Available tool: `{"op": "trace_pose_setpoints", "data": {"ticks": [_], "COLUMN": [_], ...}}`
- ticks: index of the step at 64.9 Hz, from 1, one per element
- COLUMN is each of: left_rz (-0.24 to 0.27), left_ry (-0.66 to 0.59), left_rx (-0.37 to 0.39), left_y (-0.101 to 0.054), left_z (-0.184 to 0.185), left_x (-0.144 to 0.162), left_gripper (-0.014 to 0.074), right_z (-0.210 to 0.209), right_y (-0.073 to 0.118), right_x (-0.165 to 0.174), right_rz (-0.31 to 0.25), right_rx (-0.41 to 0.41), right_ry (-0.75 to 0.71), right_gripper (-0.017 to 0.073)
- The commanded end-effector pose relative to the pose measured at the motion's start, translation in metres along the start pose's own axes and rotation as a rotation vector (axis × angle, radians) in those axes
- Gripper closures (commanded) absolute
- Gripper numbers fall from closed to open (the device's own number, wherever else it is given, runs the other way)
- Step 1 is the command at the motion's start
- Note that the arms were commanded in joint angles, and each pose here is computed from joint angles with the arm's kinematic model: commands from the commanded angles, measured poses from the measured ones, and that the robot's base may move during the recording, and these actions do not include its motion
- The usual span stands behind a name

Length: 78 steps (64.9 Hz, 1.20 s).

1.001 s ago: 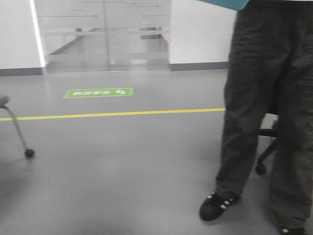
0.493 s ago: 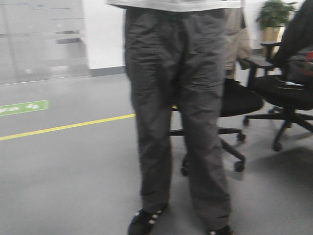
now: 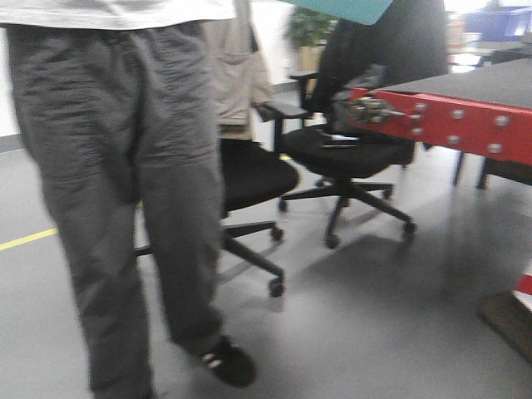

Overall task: Fetch blue bin and place on conveyor start
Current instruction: 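Carry the bin in both grippers while driving toward the red conveyor, then hold the bin above the conveyor belt's near end with both grippers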

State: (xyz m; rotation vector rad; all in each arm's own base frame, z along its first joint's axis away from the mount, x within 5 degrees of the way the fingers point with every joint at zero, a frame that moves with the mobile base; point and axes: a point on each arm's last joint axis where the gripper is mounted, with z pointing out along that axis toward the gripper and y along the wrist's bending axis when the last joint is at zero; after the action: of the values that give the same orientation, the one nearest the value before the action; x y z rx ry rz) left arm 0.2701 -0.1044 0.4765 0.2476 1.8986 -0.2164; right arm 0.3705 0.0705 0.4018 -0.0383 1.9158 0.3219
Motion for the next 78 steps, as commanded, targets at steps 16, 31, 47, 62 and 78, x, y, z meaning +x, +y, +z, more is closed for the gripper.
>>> {"op": "trace_pose_setpoints", "data": {"ticks": [16, 31, 47, 62, 78], "left_rz": [-0.031, -0.031, -0.031, -0.031, -0.031], "left_ry": [-0.084, -0.084, -0.084, -0.084, -0.084], "left_rx": [0.059, 0.059, 0.059, 0.059, 0.059], "left_y": [-0.0073, -0.0073, -0.0073, -0.0073, -0.0073], "left_z": [-0.0090, -0.0090, -0.0090, -0.0090, -0.0090], "left_x": [-0.0103, -0.0103, -0.0103, -0.0103, -0.0103], "left_gripper": [0.0705, 0.0705, 0.0705, 0.0705, 0.0705], "right_z": [-0.0033, -0.0035, -0.0035, -0.0035, -0.0035], "right_y": [0.0022, 0.0022, 0.0022, 0.0022, 0.0022], "right_x": [-0.0083, -0.0086, -0.0086, -0.0086, -0.0086], "right_rz": [-0.017, -0.017, -0.017, -0.017, -0.017], "right_rx": [-0.004, -0.004, -0.004, -0.004, -0.004], "right_ry": [-0.069, -0.071, -0.071, -0.071, -0.071], "right_gripper": [0.0711, 0.0711, 0.0711, 0.0711, 0.0711]}}
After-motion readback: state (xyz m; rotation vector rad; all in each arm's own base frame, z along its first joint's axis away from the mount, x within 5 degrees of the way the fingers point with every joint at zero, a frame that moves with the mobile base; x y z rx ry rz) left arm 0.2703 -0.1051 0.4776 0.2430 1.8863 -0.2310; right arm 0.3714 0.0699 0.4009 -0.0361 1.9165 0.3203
